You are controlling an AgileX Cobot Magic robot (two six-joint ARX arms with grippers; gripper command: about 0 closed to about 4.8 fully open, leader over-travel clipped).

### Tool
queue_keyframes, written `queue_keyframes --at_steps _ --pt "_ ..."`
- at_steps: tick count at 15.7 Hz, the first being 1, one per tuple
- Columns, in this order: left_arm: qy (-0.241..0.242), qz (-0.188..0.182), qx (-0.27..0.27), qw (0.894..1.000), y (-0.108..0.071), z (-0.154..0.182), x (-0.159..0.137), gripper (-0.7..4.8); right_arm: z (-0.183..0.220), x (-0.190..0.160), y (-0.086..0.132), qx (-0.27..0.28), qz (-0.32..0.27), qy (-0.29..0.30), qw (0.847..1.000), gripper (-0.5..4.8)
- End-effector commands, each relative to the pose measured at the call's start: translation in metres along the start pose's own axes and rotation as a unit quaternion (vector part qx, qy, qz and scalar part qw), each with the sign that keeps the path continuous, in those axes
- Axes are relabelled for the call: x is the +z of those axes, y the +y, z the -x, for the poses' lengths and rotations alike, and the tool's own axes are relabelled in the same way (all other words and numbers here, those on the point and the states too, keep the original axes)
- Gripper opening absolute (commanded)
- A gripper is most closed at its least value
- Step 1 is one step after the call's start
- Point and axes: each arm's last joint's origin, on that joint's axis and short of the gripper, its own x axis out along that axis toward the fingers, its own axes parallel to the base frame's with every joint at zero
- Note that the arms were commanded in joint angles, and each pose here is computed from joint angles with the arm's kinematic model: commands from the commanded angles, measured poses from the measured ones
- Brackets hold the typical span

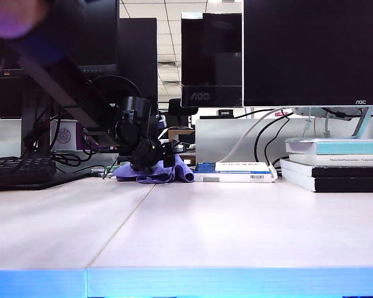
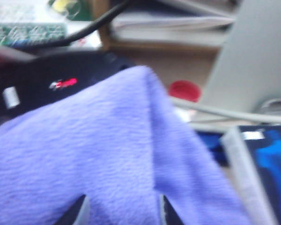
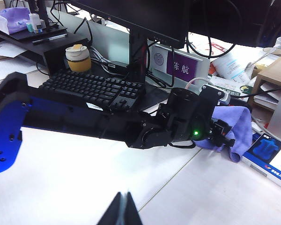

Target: Wipe the table from front to back using the rag.

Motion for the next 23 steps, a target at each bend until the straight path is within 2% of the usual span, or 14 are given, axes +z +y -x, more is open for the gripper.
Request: queue_keyframes --at_steps 1,4,9,10,11,12,17,23 --pt "-0.01 -0.003 0.017 1.0 0.001 -0.001 0.001 2.02 0.001 0.002 0.0 0.0 -0.001 -0.007 1.0 -0.01" --pt "-0.028 -0.005 0.017 0.999 0.001 -0.007 0.0 2.02 0.001 0.002 0.0 0.0 -0.001 -0.007 1.0 -0.01" --pt "-0.015 -0.016 0.02 1.0 0.001 -0.017 0.0 2.01 0.001 0.002 0.0 0.0 -0.001 -0.007 1.0 -0.01" --pt "0.001 -0.028 0.021 0.999 0.001 -0.017 -0.003 1.44 0.001 0.002 0.0 0.0 -0.001 -0.007 1.0 -0.01" --pt "0.015 -0.032 0.023 0.999 0.001 -0.017 -0.006 0.49 0.001 0.002 0.0 0.0 -0.001 -0.007 1.0 -0.01" --pt "0.026 -0.043 0.022 0.999 0.002 -0.017 -0.008 -0.04 0.001 0.002 0.0 0.0 -0.001 -0.008 1.0 -0.01" --pt "0.057 -0.063 0.021 0.996 0.0 -0.01 0.005 -0.05 0.001 0.003 0.0 0.0 -0.001 -0.009 1.0 -0.01" --pt "0.137 -0.064 -0.019 0.988 -0.004 0.003 0.013 -0.05 0.001 0.003 0.0 0.0 0.0 -0.009 1.0 -0.01"
